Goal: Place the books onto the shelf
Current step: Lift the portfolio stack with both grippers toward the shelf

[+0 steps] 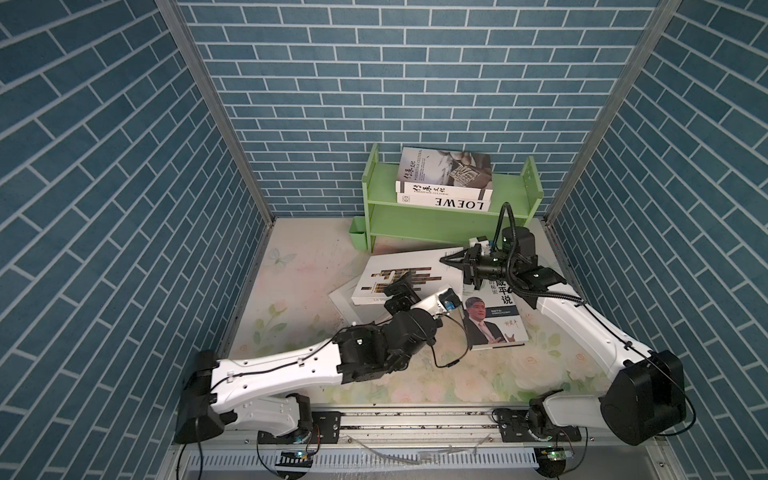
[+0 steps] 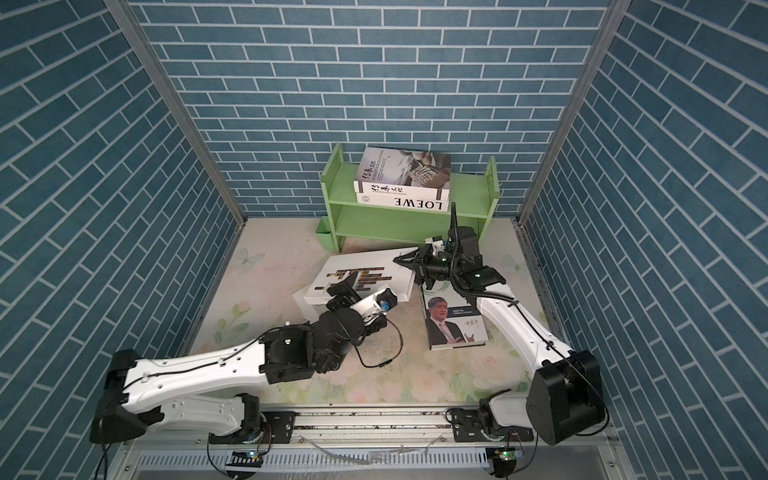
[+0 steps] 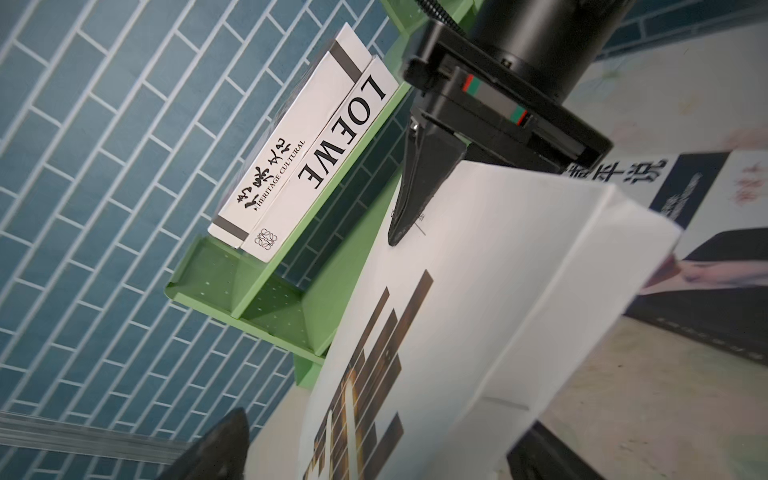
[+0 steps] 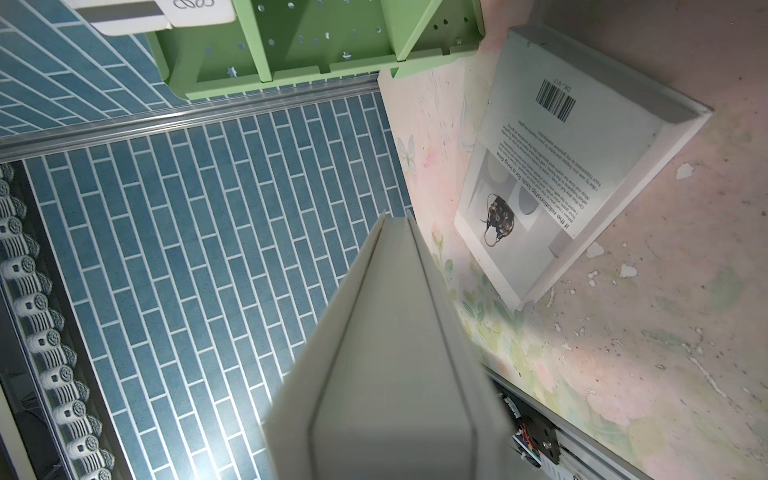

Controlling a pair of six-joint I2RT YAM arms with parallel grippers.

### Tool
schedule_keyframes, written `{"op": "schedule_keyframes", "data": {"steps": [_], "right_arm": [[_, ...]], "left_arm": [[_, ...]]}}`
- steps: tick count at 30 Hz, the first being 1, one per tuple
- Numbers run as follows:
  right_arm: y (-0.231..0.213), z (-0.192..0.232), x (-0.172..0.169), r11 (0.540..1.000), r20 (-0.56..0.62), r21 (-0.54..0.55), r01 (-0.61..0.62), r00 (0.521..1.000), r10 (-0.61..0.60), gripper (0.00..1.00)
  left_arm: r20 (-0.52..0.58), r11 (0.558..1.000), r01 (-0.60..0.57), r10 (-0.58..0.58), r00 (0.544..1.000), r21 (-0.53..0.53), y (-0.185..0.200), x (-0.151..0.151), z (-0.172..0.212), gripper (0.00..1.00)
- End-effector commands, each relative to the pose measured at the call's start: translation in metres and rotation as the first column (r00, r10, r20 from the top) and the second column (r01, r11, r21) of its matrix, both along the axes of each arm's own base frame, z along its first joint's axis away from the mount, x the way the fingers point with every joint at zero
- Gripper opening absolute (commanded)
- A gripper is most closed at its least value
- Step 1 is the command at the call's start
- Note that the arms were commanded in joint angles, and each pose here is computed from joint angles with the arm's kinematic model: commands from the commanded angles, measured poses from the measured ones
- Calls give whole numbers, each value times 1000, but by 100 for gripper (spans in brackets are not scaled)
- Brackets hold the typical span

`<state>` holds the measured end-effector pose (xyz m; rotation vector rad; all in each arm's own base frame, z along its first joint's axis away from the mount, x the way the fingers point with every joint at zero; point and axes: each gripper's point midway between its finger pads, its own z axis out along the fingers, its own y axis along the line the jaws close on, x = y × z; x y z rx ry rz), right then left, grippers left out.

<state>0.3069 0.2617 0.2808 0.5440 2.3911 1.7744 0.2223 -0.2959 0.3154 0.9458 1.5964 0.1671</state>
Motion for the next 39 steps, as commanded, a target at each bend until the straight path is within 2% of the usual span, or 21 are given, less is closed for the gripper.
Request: {"op": "schedule_keyframes", "data": {"steps": [1, 4, 8, 13, 16, 17, 18, 19, 22, 23, 24, 26, 28, 31, 39], "right_arm": [[-10, 25, 4, 999, 187, -51, 0, 982, 10, 12], [-11, 43, 2, 997, 283, -68, -19, 958, 38, 12], [-9, 85, -11, 996, 444, -48, -81, 891, 94, 13], [-13, 134, -35, 989, 627, -59, -133, 766, 140, 14], [-20, 156, -38, 991, 708, -73, -113, 694, 131, 15], [-24, 162, -36, 993, 725, -75, -95, 679, 120, 15], [-29, 169, -34, 994, 738, -71, -77, 666, 104, 15], [-34, 176, -31, 996, 754, -64, -58, 651, 86, 15], [-48, 197, -23, 999, 790, -33, -18, 612, 37, 15], [-51, 203, -20, 1000, 793, -20, -13, 608, 24, 15], [-54, 209, -17, 1000, 794, -6, -11, 608, 11, 15], [-57, 216, -10, 1000, 783, 28, -14, 622, -13, 14], [-59, 221, 1, 997, 748, 71, -20, 662, -40, 14], [-58, 228, 14, 987, 707, 148, -54, 704, -68, 14], [-64, 240, 38, 969, 667, 234, -76, 738, -103, 13]], "left_arm": [[-218, 951, 15, -86, 972, -310, 28, -15, 32, 100], [-277, 879, -5, -145, 950, -477, 54, -17, 50, 100], [-314, 757, -109, -132, 940, -645, 97, -9, 72, 100], [-381, 634, -214, -137, 915, -743, 128, 5, 91, 100], [-451, 571, -257, -227, 863, -780, 123, 21, 97, 100], [-478, 532, -283, -273, 835, -798, 121, 31, 98, 100], [-490, 488, -297, -335, 805, -821, 117, 39, 101, 100], [-476, 418, -303, -415, 775, -857, 116, 50, 107, 100], [-288, 143, -259, -650, 703, -955, 120, 75, 140, 100], [-232, 75, -252, -695, 681, -965, 123, 80, 147, 100], [-205, 41, -254, -720, 663, -966, 124, 84, 151, 100], [-178, 16, -250, -749, 638, -968, 121, 90, 155, 100], [-159, 12, -229, -754, 638, -973, 120, 92, 158, 100], [-153, 34, -195, -753, 640, -980, 118, 92, 162, 100], [-206, 94, -208, -753, 625, -974, 108, 98, 148, 96]]}}
